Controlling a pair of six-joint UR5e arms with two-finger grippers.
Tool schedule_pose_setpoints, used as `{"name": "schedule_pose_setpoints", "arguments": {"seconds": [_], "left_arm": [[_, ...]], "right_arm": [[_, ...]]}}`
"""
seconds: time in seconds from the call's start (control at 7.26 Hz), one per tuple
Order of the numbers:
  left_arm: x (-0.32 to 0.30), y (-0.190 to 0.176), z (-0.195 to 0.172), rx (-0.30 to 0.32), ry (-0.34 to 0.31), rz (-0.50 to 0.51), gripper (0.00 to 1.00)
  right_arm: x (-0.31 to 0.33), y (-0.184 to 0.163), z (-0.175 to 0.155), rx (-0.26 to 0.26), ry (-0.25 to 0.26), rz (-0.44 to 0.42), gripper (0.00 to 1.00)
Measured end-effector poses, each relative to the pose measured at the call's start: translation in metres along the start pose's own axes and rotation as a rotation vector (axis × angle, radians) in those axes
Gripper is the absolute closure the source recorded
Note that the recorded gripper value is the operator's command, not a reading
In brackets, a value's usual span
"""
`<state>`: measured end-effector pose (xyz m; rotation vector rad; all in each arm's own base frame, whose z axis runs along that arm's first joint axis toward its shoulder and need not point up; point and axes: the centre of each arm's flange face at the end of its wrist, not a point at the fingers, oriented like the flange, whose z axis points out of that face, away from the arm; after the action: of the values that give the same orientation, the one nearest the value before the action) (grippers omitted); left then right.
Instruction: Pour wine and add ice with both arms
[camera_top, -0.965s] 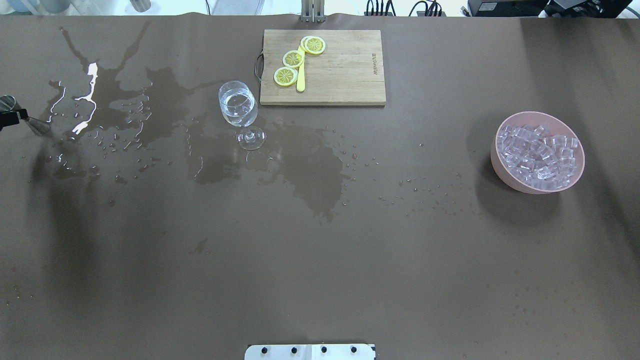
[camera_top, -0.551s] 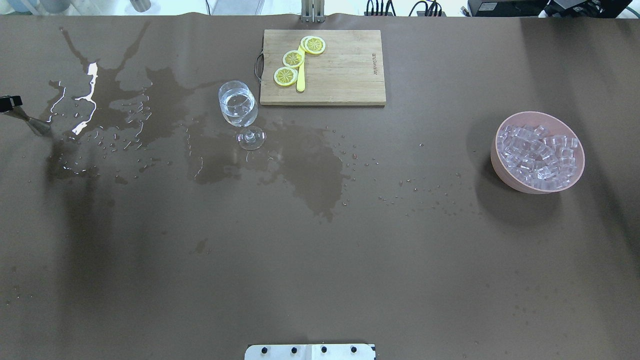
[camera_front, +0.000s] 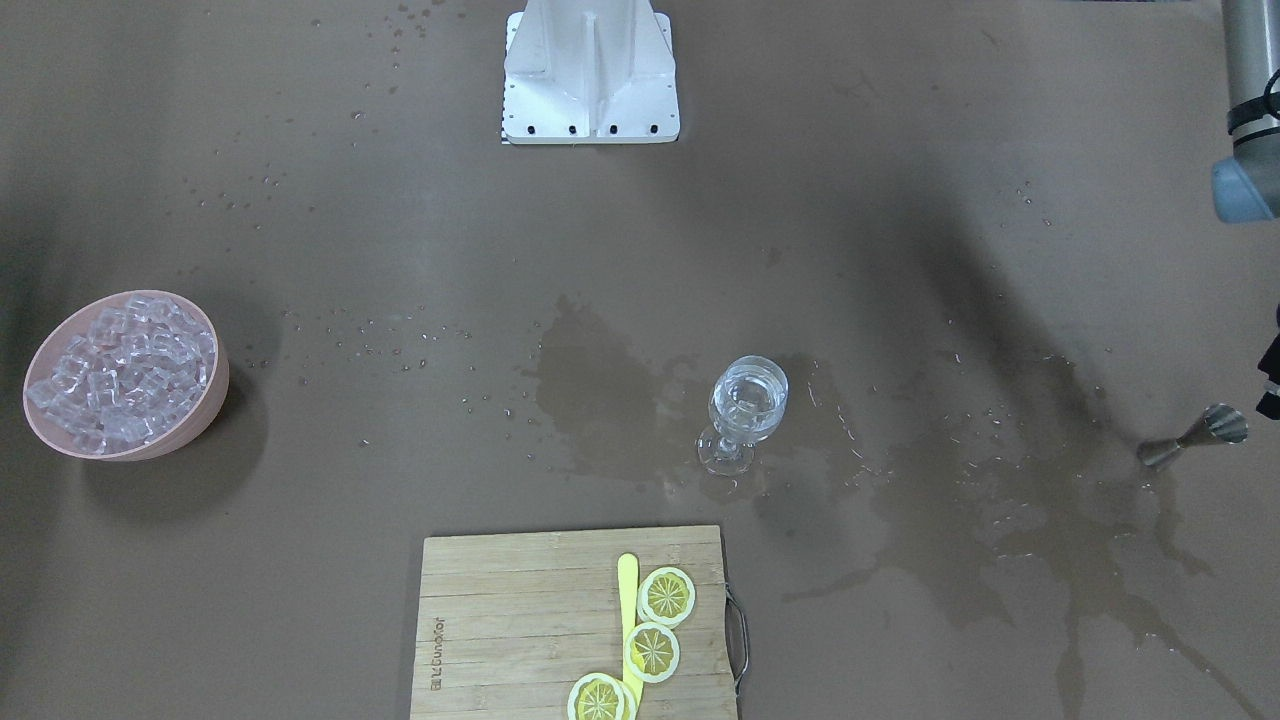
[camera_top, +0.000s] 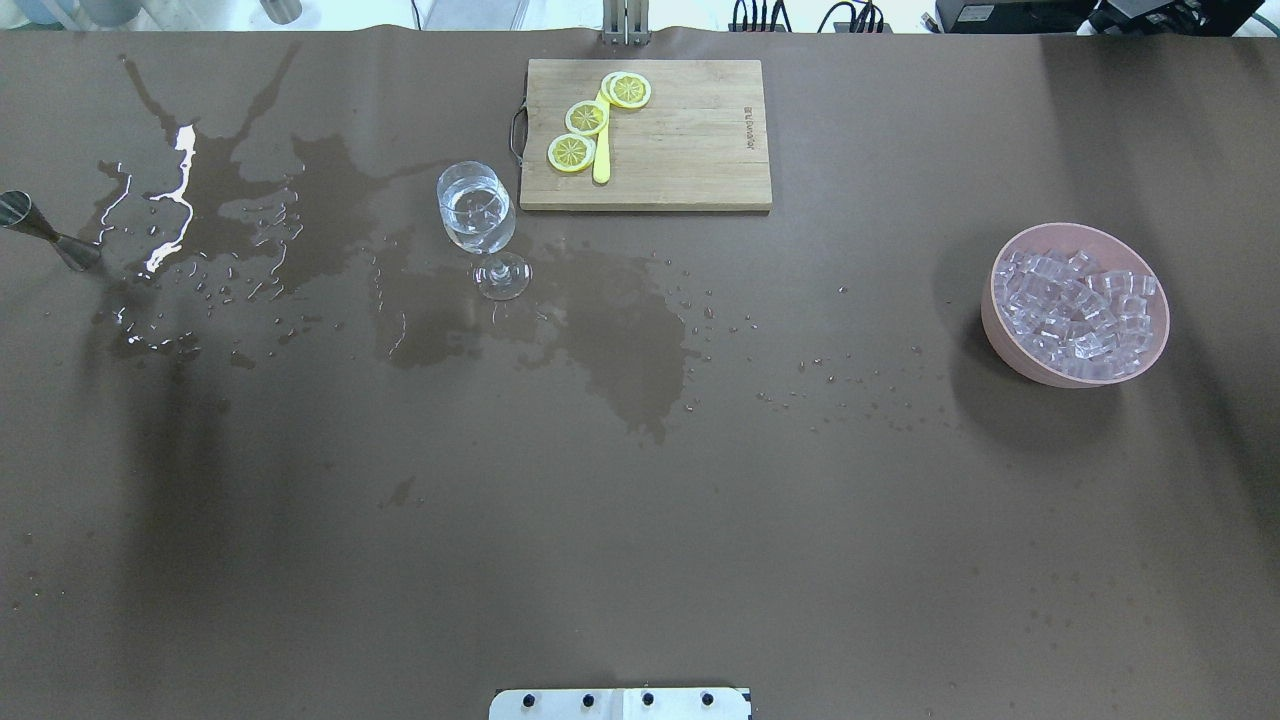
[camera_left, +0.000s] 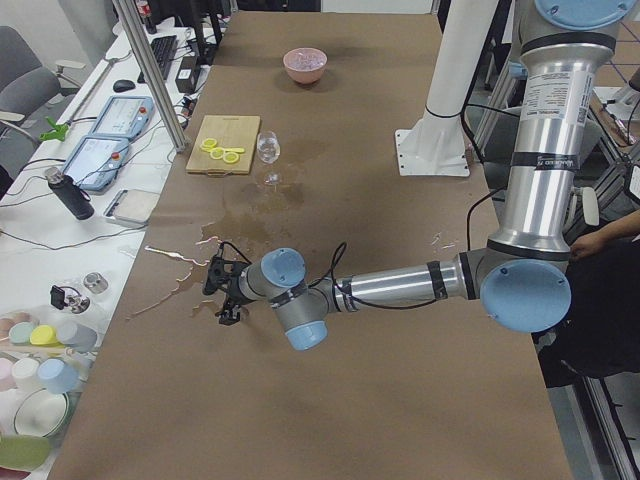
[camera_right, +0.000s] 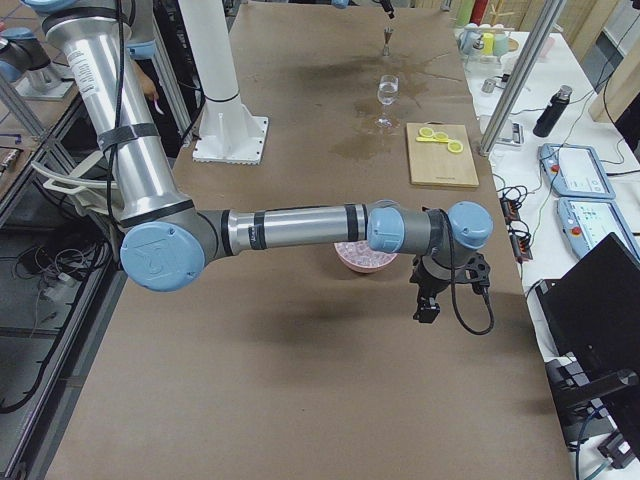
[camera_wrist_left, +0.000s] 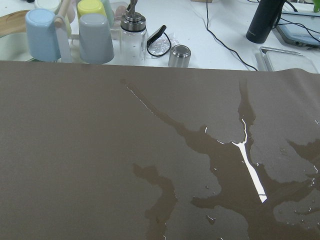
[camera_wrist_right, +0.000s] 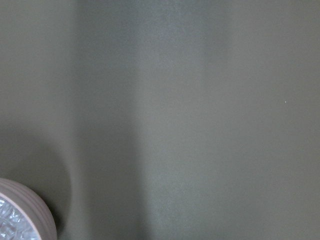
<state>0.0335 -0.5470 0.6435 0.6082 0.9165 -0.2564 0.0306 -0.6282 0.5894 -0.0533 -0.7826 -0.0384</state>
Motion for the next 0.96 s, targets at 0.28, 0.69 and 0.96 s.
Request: {"name": "schedule_pose_setpoints", "arguments": {"seconds": [0.28,0.69,0.96], "left_arm": [[-0.023,-0.025,-0.033,-0.082,-0.008,-0.049,0.03],[-0.062,-0.039,-0.060,-0.215,-0.078,-0.150,0.03],[-0.069,-0.052,-0.092,-0.364,-0.232,-0.072,0.03]], "right_arm": [[-0.002,-0.002,-0.002,0.001,0.001,0.000,0.00],[-0.004,-0.003,-0.002,0.001,0.002,-0.001,0.00],[-0.006,-0.004,-0.003,0.004,0.001,-0.003,0.00]]}}
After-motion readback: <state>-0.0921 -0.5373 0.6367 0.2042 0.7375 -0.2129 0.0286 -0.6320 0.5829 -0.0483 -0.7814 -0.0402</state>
